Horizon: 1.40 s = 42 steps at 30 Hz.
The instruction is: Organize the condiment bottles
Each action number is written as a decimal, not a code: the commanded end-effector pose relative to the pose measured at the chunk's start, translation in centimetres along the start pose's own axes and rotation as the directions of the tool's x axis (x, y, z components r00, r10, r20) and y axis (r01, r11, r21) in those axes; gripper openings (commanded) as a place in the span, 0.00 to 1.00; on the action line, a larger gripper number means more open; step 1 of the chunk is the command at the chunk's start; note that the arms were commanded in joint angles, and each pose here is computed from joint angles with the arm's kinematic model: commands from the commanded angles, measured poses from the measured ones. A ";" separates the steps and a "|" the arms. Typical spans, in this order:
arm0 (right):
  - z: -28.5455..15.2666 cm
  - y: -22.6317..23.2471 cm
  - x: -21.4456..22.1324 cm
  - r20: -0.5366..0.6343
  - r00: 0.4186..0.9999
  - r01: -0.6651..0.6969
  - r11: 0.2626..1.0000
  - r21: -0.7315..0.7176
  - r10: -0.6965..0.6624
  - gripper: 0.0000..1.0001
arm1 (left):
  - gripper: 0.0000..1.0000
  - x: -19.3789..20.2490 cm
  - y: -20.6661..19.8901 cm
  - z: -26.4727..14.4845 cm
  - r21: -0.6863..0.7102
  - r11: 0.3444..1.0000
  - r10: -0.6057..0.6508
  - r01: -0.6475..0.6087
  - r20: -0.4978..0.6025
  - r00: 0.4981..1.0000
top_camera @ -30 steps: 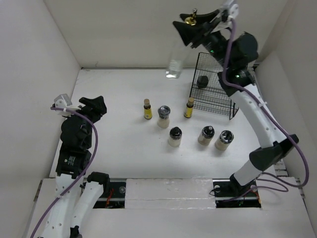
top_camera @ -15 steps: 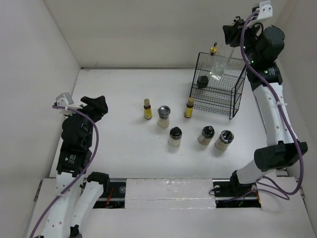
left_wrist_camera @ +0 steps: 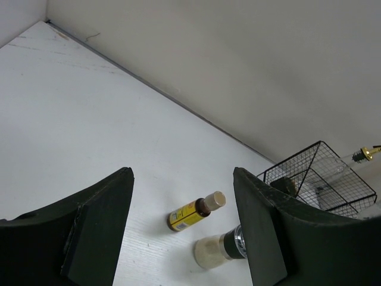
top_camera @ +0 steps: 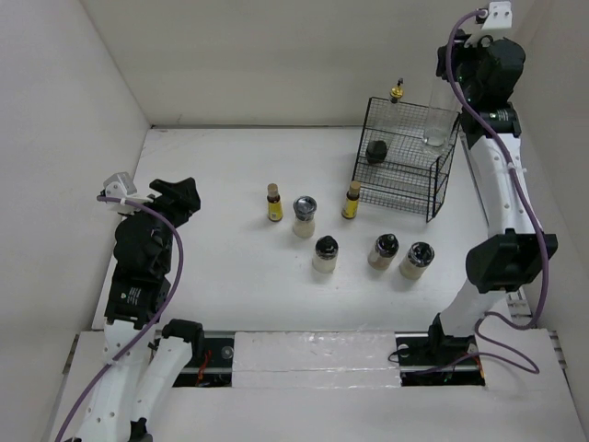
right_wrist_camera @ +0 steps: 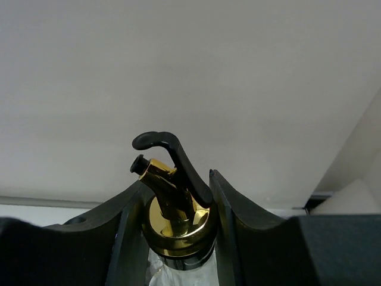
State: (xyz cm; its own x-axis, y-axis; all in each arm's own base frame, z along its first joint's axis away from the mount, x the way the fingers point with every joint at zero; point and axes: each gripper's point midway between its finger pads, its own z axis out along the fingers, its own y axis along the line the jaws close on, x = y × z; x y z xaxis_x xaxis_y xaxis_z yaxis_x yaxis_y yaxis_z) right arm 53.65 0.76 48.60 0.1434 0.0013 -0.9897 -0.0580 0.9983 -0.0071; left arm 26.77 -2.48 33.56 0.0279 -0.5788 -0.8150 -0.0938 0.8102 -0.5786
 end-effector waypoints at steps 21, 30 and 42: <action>-2.2 -5.9 -10.0 0.338 0.936 -0.227 0.903 0.365 0.098 0.00 | 0.63 -1.1 -1.1 -0.1 0.043 0.999 -0.004 0.002 0.036 0.999; -0.1 -6.9 -7.8 0.369 0.921 -0.290 0.846 0.449 0.120 0.00 | 0.63 -1.2 -0.9 -0.1 0.036 0.999 -0.004 0.002 0.041 0.999; 0.4 -6.2 -1.8 0.367 0.917 -0.343 0.783 0.519 0.158 0.00 | 0.63 -1.1 -0.7 0.1 0.023 1.000 -0.001 0.000 0.040 0.999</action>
State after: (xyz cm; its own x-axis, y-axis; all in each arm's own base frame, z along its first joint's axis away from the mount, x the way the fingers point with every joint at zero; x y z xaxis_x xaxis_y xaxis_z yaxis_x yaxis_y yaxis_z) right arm 57.24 -5.60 43.81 0.2439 0.1424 -0.9593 0.4757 0.8444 0.2463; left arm 26.60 -2.44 33.75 0.0347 -0.5800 -0.8139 -0.0898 0.8093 -0.5805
